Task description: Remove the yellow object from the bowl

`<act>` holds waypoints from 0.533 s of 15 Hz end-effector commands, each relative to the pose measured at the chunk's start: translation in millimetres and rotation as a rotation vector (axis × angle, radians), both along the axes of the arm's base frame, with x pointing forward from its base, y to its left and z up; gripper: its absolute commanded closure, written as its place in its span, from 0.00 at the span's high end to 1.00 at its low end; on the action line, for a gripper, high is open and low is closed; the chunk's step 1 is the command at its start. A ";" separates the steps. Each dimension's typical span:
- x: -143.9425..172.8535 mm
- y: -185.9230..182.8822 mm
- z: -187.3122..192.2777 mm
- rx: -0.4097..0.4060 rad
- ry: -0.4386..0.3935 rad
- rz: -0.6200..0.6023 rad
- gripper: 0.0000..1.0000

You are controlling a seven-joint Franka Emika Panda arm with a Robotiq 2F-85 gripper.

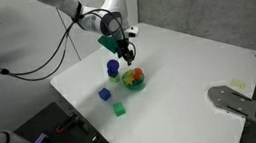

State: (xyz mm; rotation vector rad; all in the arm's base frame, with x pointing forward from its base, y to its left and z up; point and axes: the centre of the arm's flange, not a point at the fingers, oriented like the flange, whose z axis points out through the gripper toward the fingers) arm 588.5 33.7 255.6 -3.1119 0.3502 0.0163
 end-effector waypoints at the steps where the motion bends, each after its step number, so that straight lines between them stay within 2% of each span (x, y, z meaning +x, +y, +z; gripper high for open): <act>1: 25.0 7.3 -46.4 -0.051 -0.021 0.031 1.00; 4: 29.7 9.6 -82.2 -0.100 -0.030 0.035 1.00; 8: 29.4 9.4 -116.0 -0.131 0.003 0.020 1.00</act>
